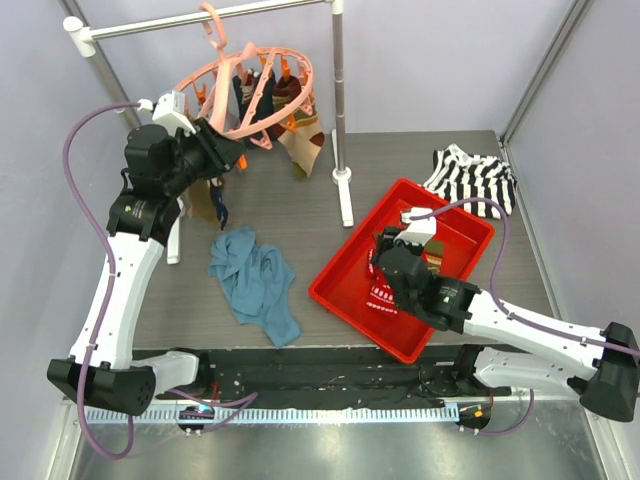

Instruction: Remove the socks clipped to the hanger

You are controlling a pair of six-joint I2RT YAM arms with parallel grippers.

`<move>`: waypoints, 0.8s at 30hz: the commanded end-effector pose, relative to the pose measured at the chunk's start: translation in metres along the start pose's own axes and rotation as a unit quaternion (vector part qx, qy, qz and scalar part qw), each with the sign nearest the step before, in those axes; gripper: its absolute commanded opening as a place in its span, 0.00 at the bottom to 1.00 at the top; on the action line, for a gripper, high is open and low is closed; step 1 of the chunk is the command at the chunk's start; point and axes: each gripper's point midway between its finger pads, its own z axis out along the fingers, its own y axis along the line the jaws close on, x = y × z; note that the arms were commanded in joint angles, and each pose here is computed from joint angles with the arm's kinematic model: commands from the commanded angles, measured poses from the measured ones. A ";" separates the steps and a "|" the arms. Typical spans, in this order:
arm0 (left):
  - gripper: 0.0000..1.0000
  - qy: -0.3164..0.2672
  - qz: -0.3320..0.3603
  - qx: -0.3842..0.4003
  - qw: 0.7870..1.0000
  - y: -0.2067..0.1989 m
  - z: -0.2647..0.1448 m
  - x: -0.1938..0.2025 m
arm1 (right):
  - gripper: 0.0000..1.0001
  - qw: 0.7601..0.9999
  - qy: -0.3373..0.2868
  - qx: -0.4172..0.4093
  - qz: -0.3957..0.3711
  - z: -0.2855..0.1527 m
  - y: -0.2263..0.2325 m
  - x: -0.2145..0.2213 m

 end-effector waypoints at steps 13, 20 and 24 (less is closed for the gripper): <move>0.57 -0.015 0.006 0.087 0.996 -0.043 -0.012 -0.011 | 0.83 0.997 -0.006 0.081 0.017 0.013 -0.009 -0.037; 0.59 -0.006 0.002 0.094 0.996 -0.046 -0.007 -0.007 | 0.83 0.983 -0.082 -0.156 0.043 0.015 0.075 -0.054; 0.59 -0.006 0.002 0.100 0.995 -0.049 -0.008 -0.007 | 0.82 0.956 -0.145 -0.253 0.034 0.012 0.120 -0.071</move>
